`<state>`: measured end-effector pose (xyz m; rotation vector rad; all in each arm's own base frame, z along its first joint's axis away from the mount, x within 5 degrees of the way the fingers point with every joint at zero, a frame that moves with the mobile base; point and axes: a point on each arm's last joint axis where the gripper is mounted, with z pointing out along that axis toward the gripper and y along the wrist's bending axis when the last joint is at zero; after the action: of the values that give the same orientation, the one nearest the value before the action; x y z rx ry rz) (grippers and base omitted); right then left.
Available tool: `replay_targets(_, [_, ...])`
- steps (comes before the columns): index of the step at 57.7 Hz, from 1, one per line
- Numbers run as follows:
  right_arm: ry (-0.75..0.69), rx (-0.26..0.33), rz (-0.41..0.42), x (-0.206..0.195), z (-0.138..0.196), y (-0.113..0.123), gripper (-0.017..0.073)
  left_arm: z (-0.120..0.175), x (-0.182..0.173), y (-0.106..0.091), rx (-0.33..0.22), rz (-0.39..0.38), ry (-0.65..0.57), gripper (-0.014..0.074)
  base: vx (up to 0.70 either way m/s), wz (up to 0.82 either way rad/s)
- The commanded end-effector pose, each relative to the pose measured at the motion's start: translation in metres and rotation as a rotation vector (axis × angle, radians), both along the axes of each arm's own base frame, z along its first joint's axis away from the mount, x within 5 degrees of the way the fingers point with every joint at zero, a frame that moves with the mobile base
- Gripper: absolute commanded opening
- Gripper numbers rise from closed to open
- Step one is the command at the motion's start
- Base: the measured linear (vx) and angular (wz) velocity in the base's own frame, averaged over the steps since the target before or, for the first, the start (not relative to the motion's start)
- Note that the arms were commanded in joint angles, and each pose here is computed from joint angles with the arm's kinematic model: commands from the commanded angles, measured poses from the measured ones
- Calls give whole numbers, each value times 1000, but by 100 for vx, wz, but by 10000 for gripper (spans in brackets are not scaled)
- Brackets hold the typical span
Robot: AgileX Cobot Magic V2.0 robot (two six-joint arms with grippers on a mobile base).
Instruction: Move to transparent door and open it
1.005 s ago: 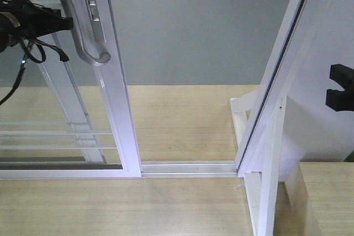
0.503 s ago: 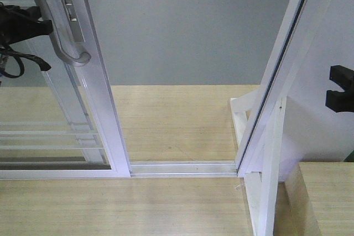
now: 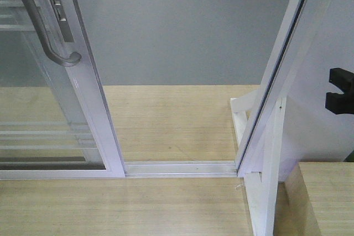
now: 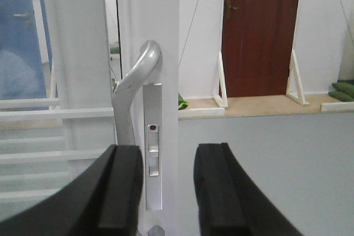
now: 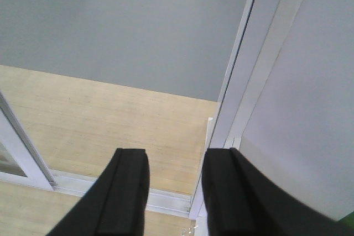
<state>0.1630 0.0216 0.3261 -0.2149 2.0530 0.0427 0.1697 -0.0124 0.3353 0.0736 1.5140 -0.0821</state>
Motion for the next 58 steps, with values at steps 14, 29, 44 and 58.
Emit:
replay_targets(14, [-94, 10, -8, 2, 15, -1, 327, 17, -55, 2, -29, -4, -202, 363, 0, 0])
replay_targets(29, [-93, 10, -8, 2, 15, -1, 327, 6, -72, 5, -34, 19, -170, 224, 0, 0])
replay_targets(44, [-91, 9, -8, 2, 15, -1, 327, -32, -96, 7, -62, 28, -185, -8, 0, 0])
replay_targets(58, [-91, 9, -8, 2, 15, -1, 327, -89, -113, 10, -29, 59, -181, -7, 0, 0])
